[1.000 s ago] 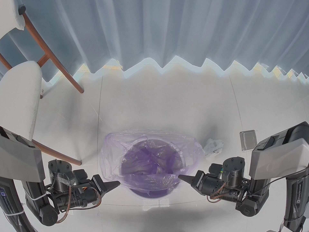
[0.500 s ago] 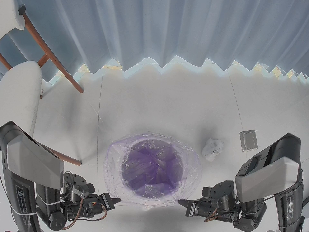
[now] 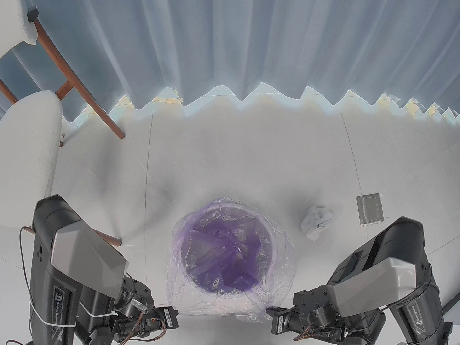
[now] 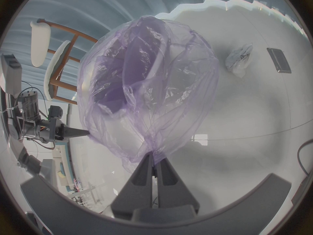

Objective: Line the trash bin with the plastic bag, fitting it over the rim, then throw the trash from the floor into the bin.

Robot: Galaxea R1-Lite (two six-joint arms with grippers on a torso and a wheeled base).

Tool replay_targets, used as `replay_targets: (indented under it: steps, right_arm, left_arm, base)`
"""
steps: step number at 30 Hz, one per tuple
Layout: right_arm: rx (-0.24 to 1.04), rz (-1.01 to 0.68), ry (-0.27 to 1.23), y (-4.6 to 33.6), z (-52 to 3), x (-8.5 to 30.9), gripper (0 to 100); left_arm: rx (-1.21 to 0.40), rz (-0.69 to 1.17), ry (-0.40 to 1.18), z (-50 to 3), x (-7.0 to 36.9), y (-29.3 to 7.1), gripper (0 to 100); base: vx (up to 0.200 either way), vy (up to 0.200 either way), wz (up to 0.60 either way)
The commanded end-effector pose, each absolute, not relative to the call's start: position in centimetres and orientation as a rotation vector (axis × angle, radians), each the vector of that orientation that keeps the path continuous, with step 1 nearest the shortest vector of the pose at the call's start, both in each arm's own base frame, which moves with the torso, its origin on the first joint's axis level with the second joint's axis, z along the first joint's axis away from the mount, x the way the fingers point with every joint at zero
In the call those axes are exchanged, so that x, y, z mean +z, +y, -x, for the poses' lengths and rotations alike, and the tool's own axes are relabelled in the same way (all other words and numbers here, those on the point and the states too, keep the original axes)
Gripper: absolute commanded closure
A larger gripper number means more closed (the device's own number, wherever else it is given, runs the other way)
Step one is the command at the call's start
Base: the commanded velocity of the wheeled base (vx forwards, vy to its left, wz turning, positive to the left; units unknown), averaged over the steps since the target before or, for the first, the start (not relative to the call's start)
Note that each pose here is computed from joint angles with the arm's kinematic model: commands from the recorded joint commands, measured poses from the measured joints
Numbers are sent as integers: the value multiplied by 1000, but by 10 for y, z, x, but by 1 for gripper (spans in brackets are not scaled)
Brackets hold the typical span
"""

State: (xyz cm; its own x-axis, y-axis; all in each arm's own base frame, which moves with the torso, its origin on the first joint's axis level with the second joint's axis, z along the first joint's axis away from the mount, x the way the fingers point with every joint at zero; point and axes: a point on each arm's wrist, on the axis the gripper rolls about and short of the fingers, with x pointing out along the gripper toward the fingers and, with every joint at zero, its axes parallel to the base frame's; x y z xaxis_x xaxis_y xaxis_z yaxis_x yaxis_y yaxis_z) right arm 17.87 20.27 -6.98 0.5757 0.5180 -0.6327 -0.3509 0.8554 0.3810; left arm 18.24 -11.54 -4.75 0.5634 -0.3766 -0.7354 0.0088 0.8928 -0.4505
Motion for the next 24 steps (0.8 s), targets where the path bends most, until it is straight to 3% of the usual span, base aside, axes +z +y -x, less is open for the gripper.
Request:
replay_targets:
  steps: [1, 16, 17, 19, 20, 24]
  right_arm:
    - [496, -213, 790, 208, -182, -81, 100]
    - [427, -234, 714, 214, -200, -85, 100]
    - [426, -235, 715, 214, -200, -85, 0]
    - [425, -237, 717, 213, -199, -85, 0]
    - [424, -239, 717, 213, -199, -84, 0]
    - [445, -208, 748, 208, -184, -76, 0]
  left_arm:
    - [-198, 407, 979, -182, -57, -113, 100]
    - [-132, 473, 890, -208, -58, -104, 100]
    - [-133, 475, 891, -208, -58, -104, 100]
    - [-130, 474, 886, -207, -57, -104, 100]
    - [-131, 474, 884, -207, -56, -104, 0]
    - [-144, 470, 847, -194, -34, -104, 0]
  base:
    - [0, 0, 0]
    - [0, 0, 0]
    - [0, 0, 0]
    - [0, 0, 0]
    - [0, 0, 0]
    - [0, 0, 0]
